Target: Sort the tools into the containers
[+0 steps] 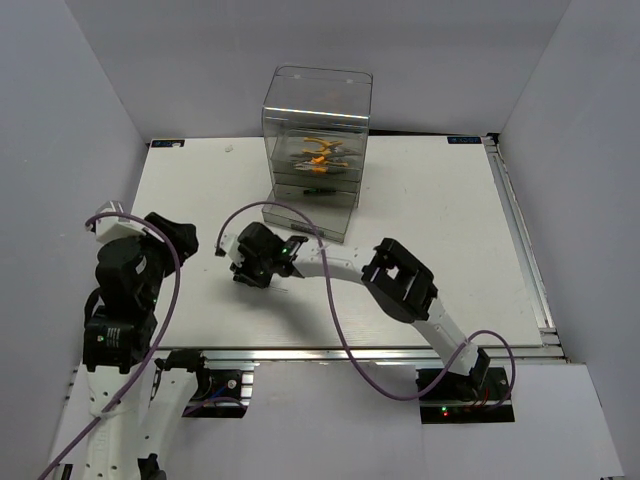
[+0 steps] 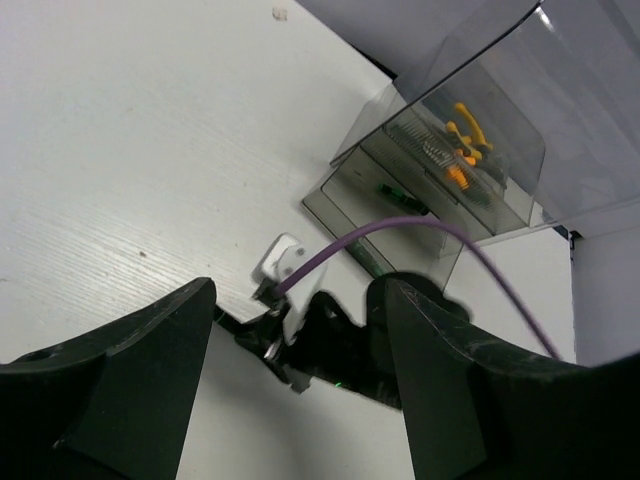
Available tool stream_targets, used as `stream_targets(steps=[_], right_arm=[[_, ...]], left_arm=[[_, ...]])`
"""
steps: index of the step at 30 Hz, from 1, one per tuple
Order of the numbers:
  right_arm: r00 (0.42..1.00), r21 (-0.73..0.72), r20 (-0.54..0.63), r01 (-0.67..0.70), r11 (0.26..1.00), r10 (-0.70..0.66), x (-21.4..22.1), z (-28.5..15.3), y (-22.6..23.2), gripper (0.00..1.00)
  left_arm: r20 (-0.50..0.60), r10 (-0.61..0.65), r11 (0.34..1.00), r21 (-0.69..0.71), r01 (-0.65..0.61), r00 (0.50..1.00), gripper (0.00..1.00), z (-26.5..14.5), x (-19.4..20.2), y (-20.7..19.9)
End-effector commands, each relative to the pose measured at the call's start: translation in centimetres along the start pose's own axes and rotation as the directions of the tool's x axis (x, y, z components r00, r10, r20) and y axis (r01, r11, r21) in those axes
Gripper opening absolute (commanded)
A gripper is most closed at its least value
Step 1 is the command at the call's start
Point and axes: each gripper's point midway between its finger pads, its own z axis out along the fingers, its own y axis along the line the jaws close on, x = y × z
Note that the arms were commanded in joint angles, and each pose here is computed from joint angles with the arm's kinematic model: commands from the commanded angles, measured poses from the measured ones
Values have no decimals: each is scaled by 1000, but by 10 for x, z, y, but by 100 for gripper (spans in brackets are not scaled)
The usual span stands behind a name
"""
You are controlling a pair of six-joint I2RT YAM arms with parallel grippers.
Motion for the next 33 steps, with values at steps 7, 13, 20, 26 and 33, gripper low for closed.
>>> stream_targets(steps=[7,13,20,26,33], right_arm=[[927,-123,237,326,937,-291,-79,-127,-50,0],[937,86,177,291,953,-302,-72,-160,-120,0],[961,269,84,232,935,-263,-44,-157,-207,1],[970,327,55,207,922,-237,-32,-138,-251,9],[967,314,27,231,921,-252,-14,-114,-264,31]], left_arm=[[-29,-88,990,108,91,996,79,39,17,-22],[-83,-99,984,137,110,992,79,65,33,-29],[-187,-141,967,184,176,972,79,86,64,-37],[-256,-180,957,178,229,950,79,92,84,-36],[-318,-234,942,160,295,919,79,90,107,-30]])
